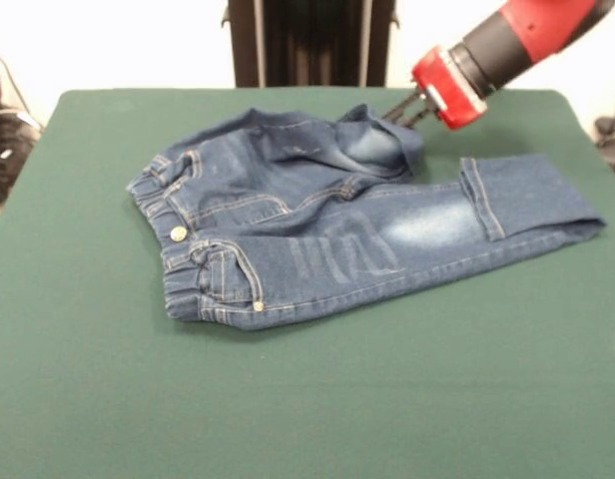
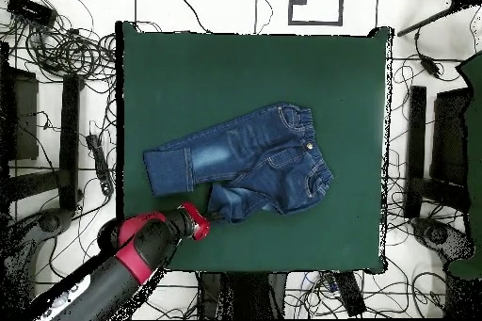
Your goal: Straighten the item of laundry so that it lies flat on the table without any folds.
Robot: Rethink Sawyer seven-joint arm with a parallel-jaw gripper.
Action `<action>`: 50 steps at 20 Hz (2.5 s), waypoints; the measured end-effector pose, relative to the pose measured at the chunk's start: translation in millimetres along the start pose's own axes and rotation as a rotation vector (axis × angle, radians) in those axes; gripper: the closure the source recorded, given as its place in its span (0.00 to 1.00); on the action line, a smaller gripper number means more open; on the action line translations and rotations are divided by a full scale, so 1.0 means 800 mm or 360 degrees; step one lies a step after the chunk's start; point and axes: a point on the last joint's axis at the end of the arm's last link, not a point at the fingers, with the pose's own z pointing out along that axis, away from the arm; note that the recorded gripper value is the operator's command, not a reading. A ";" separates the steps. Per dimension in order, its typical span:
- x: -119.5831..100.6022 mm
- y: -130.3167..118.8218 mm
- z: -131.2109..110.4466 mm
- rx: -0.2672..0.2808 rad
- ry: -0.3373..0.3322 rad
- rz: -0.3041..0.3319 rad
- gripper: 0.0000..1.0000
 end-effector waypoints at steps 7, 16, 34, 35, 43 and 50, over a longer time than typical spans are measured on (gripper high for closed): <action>-0.022 0.030 -0.020 -0.0029 0.0039 0.0033 1.00; -0.087 0.011 -0.088 -0.0211 0.0084 0.0205 1.00; -0.220 -0.104 -0.037 -0.0564 -0.0009 0.0504 1.00; -0.222 -0.110 0.006 -0.0638 0.0078 0.0541 1.00; -0.211 -0.209 0.195 -0.0835 0.0298 0.0573 1.00; -0.198 -0.330 0.325 -0.0973 0.0418 0.0575 1.00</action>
